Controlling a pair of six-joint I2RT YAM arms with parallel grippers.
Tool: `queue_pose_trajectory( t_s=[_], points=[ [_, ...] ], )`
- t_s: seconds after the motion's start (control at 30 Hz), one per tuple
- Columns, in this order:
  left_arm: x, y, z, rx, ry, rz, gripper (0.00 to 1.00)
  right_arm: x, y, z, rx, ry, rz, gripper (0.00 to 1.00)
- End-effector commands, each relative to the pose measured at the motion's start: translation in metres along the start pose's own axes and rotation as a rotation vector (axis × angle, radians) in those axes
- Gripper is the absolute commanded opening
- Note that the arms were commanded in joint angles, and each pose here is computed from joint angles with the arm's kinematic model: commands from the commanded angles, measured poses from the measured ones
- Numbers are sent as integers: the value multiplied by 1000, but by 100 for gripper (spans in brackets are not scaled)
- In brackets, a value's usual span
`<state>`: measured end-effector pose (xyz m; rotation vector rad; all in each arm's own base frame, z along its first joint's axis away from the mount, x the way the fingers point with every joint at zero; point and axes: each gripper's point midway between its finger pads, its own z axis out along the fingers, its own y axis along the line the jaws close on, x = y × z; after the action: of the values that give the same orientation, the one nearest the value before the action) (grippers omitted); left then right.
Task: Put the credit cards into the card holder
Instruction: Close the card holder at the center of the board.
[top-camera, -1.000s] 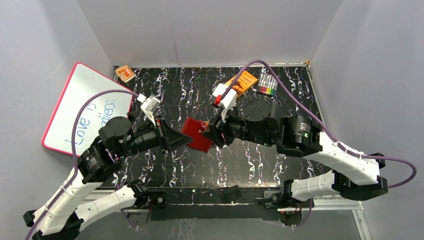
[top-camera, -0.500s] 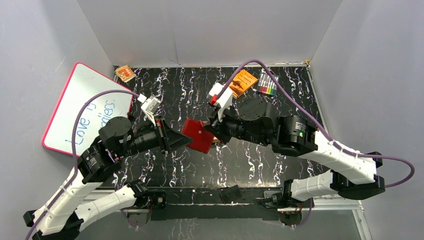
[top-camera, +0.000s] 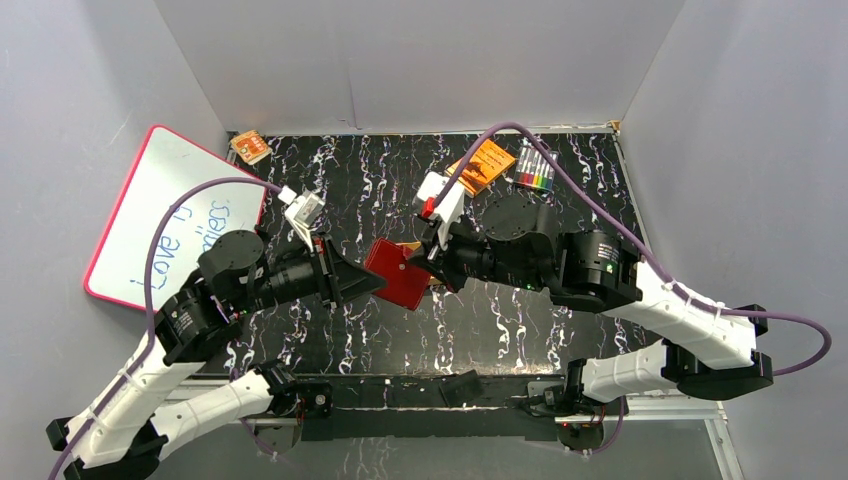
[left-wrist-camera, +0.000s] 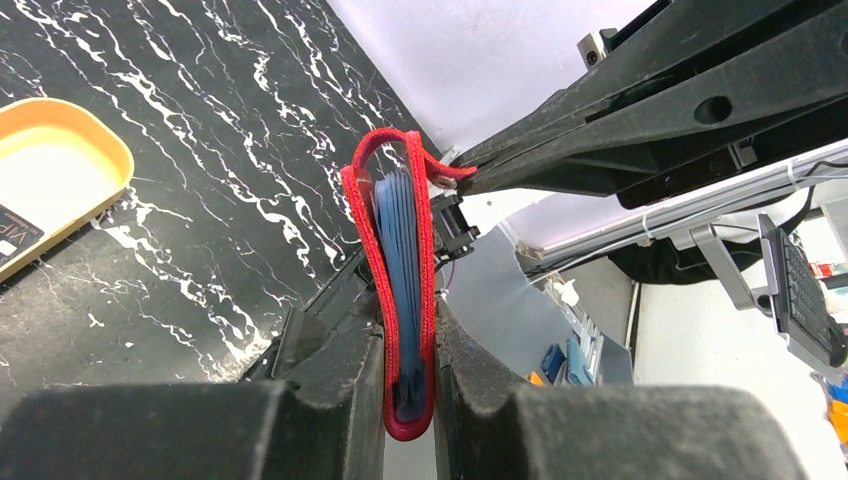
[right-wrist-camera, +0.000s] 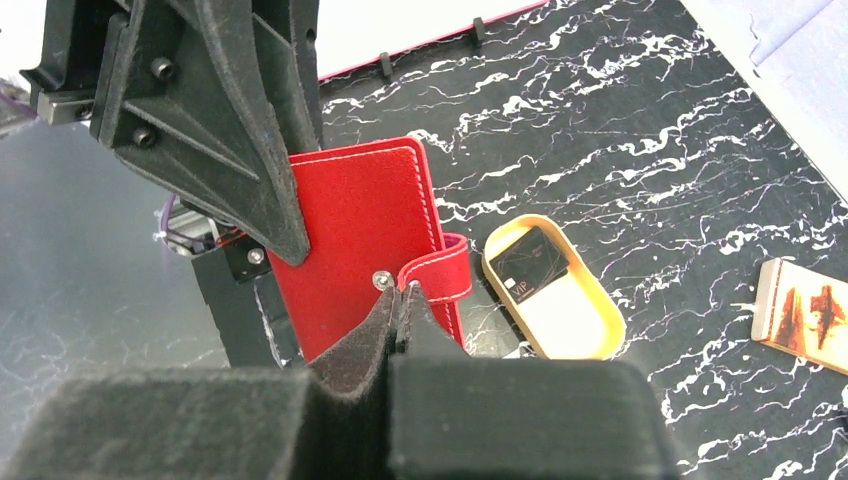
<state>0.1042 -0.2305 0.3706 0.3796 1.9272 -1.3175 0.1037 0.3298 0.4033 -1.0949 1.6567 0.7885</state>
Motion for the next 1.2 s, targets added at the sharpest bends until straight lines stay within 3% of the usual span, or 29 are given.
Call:
queue_pose_trajectory(
  t_s=[0.0,0.53,1.17],
  points=[
    [-20,-25,-6,68,-36,17,0,-9,12,-8,-84,-9,-57,0],
    [-27,-38,-7,111,-47,11,0,5,17,9,-103,27,-61,0],
    [-39,-82,-16,315,-60,12,0,32,27,37,-137,128,-67,0]
  ],
)
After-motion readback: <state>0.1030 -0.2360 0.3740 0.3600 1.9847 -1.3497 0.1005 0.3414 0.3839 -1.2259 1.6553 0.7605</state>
